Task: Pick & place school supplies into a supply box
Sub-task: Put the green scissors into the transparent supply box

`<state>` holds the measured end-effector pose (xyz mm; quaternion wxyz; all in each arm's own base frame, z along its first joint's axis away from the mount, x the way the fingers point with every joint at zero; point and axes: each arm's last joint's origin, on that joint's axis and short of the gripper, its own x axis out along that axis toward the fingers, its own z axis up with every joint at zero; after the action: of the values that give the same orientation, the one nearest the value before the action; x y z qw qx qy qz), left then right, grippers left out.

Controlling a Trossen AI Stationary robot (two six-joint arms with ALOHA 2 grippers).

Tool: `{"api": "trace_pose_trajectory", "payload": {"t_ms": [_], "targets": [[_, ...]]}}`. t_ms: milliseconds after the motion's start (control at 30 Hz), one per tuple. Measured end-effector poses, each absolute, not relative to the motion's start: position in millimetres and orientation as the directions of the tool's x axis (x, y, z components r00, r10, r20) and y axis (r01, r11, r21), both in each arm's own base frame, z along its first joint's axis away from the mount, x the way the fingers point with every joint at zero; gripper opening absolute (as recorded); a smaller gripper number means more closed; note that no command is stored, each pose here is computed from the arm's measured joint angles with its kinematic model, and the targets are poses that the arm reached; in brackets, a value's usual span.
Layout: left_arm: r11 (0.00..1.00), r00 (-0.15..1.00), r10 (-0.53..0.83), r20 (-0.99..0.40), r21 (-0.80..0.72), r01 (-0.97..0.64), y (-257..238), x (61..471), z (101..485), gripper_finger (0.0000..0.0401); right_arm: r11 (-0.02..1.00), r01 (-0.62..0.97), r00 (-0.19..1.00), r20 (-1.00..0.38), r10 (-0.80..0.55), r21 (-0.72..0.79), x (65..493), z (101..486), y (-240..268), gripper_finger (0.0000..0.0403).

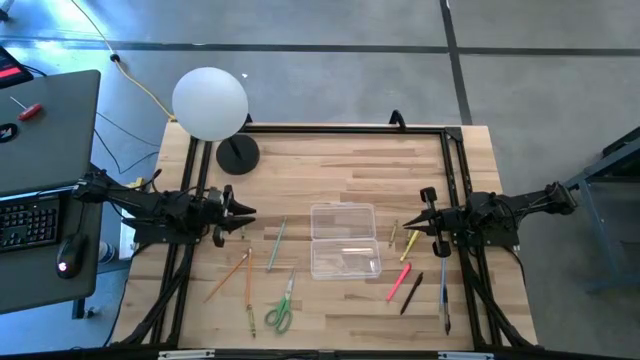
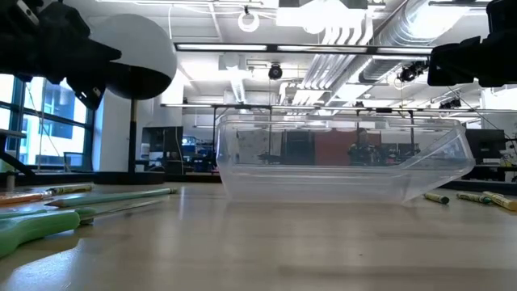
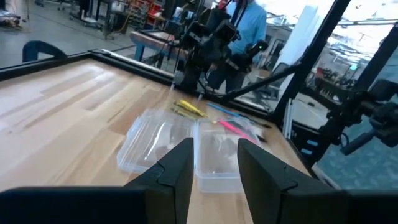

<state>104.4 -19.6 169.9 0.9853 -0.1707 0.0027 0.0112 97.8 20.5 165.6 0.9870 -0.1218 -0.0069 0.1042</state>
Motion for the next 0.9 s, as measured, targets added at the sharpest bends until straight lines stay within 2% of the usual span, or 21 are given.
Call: {"api": "trace_pose_trajectory", "payload": {"t_ms": [333, 667, 900], "targets": [[0.896, 0.993, 0.114, -0.016, -0.431, -0.110, -16.9, 104.3, 169.2, 0.0156, 0.949, -0.204, 0.978, -0.011, 0.207, -0.242, 97.8, 165.6, 20.5, 0.0003], [0.844, 0.996, 0.088, -0.008, -0.530, -0.079, -17.7, 104.4, 170.0, 0.0156, 0.949, -0.204, 0.978, -0.011, 0.207, -0.242, 97.8, 165.6, 20.5, 0.0002], [0.845, 0.996, 0.091, -0.009, -0.528, -0.082, -17.6, 104.4, 169.9, 0.0156, 0.949, -0.204, 0.978, -0.012, 0.207, -0.242, 97.8, 165.6, 20.5, 0.0002]]}}
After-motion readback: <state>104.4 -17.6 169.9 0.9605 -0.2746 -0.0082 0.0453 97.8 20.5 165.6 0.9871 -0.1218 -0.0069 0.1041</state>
